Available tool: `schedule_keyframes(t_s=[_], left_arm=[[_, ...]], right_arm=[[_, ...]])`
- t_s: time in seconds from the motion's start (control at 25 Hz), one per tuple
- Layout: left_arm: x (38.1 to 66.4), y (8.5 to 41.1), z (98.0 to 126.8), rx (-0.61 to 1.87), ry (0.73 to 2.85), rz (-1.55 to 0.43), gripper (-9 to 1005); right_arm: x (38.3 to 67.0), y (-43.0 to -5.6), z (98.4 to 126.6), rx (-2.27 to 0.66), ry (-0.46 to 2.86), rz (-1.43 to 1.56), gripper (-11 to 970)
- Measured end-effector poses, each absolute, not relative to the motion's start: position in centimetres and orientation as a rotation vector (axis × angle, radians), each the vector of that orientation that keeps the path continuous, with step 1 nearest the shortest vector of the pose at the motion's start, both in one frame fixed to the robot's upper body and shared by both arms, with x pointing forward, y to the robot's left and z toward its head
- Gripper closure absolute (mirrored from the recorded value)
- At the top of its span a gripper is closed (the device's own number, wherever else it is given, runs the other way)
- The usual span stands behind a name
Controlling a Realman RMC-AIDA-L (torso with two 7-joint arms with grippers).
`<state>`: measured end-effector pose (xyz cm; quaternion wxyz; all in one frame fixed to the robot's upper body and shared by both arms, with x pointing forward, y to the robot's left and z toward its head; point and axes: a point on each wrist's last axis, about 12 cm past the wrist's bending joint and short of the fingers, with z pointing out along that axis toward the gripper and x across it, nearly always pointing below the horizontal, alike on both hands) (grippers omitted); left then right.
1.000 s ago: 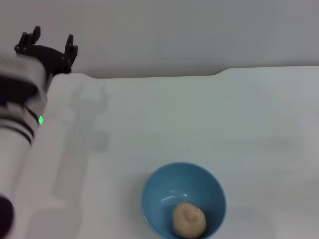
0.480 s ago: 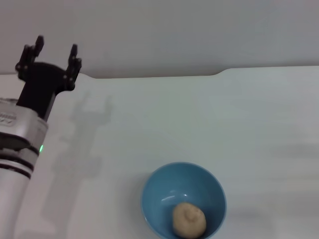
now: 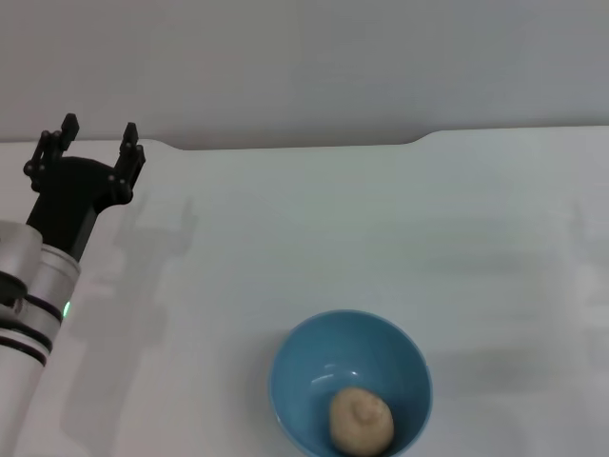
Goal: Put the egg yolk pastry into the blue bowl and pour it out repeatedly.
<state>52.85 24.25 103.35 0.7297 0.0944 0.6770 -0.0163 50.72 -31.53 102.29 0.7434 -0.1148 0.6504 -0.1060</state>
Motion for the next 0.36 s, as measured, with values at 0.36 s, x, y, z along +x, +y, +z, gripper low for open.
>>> schedule_keyframes(t_s=[0.36], left_arm=[[52.3, 24.9, 102.8, 0.194, 1.513, -0.029, 332]], right_arm=[[51.1, -29.0, 102.2, -0.184, 1.433, -0.093, 492]])
